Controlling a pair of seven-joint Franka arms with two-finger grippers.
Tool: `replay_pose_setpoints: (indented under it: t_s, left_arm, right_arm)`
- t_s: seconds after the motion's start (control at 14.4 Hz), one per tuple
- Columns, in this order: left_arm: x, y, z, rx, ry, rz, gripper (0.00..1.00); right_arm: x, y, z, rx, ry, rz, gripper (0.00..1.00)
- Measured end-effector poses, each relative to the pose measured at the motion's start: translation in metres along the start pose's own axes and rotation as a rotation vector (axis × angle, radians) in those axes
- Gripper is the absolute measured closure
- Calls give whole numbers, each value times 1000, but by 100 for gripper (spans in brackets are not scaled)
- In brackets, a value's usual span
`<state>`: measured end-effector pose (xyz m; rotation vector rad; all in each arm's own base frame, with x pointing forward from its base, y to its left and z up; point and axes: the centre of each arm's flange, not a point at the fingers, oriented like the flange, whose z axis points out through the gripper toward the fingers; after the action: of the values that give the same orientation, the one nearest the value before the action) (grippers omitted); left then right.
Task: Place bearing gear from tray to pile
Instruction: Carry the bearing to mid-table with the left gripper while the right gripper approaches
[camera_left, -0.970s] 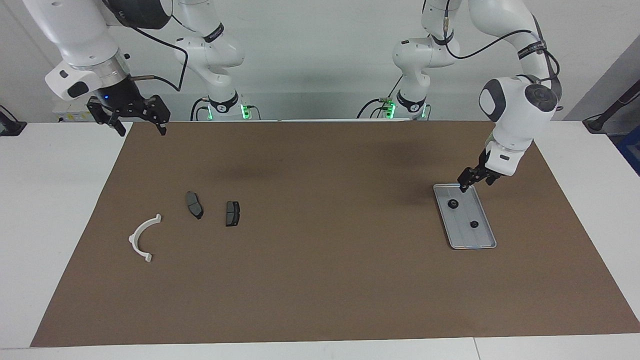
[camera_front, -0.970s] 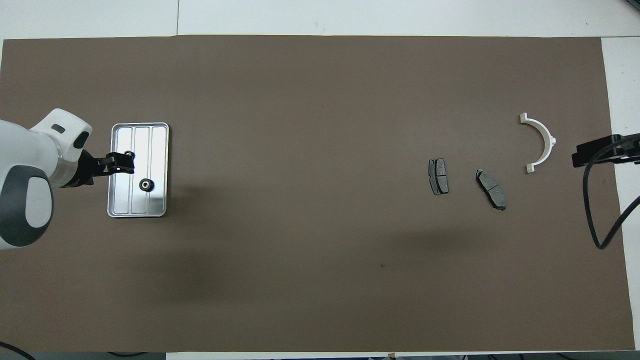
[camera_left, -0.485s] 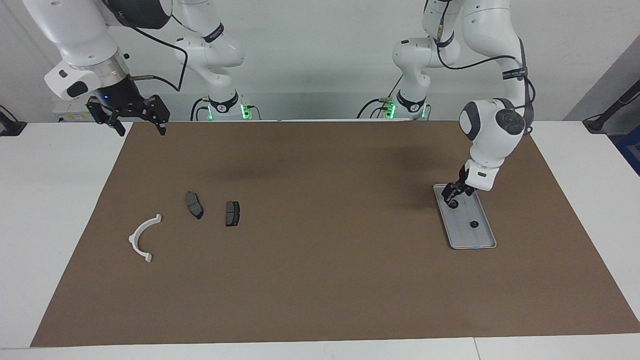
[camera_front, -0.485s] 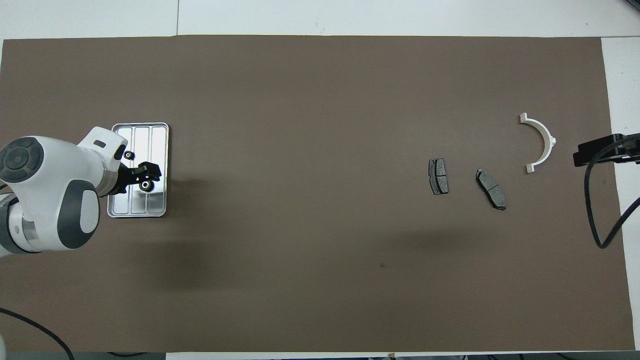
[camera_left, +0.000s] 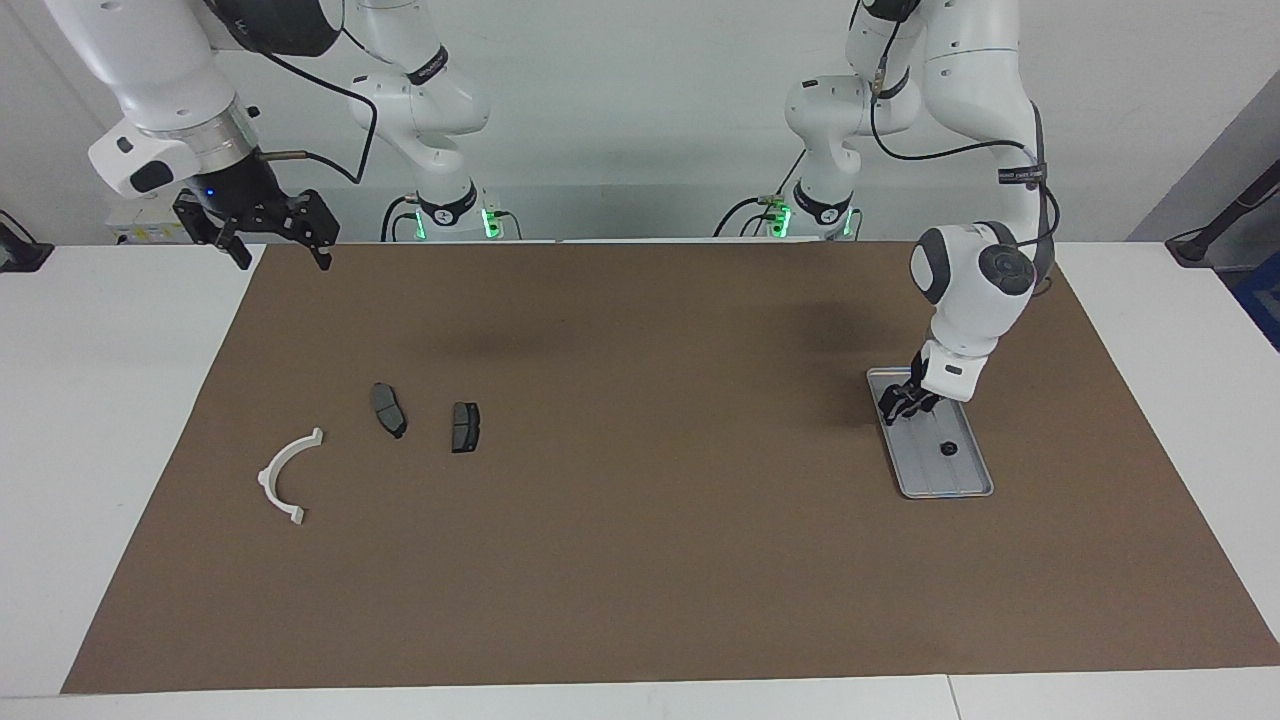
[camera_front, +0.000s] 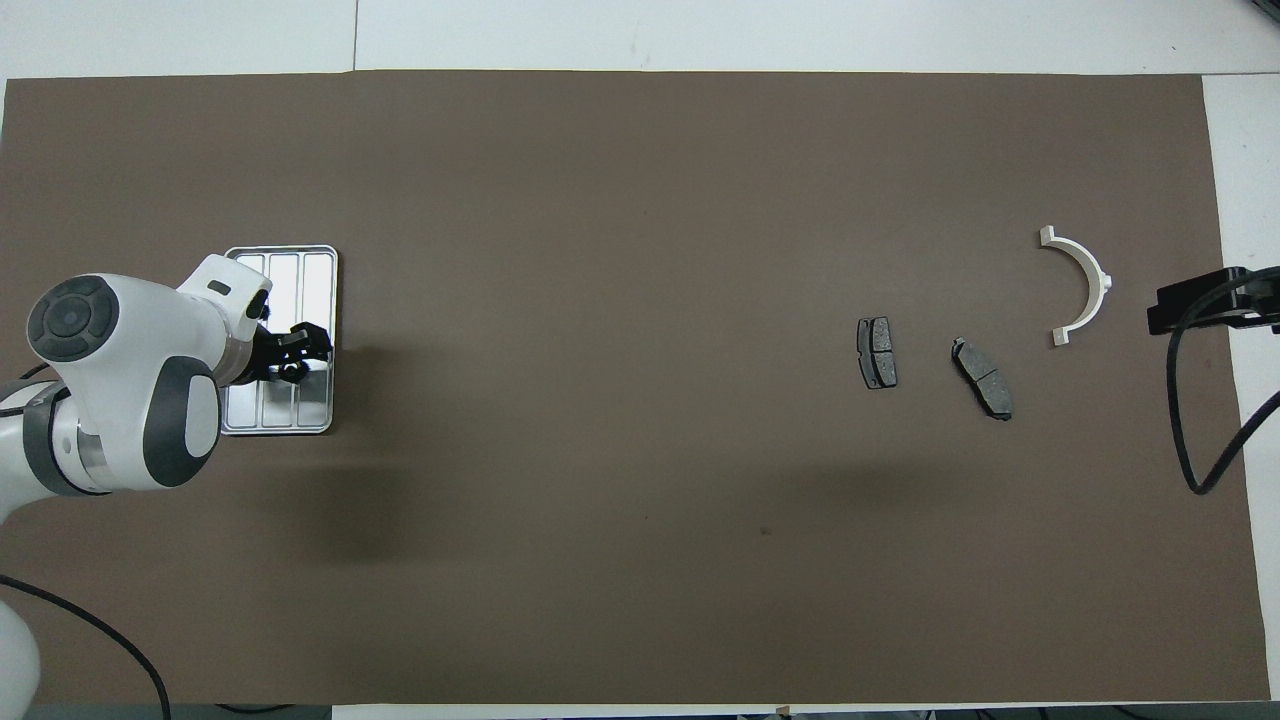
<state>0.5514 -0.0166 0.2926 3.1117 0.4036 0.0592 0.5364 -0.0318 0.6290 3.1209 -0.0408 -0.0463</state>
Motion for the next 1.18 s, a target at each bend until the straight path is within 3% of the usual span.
replay_pose_setpoints:
  t_s: [0.07, 0.28, 0.69, 0.97, 1.18]
  left_arm:
    - [1, 0, -1, -1, 3, 7, 28]
    - [2, -1, -7, -1, 11, 18, 66]
    - [1, -1, -7, 0, 9, 18, 66]
    - [10, 2, -20, 8, -20, 13, 66]
    - [31, 20, -58, -3, 10, -89, 66]
  right_arm:
    - [-1, 0, 1, 0, -4, 0, 0]
    - [-3, -1, 5, 0, -18, 31, 0]
    - [-17, -3, 21, 1, -64, 31, 0]
    - [-7, -20, 42, -1, -5, -1, 0]
    - [8, -39, 79, 1, 36, -36, 0]
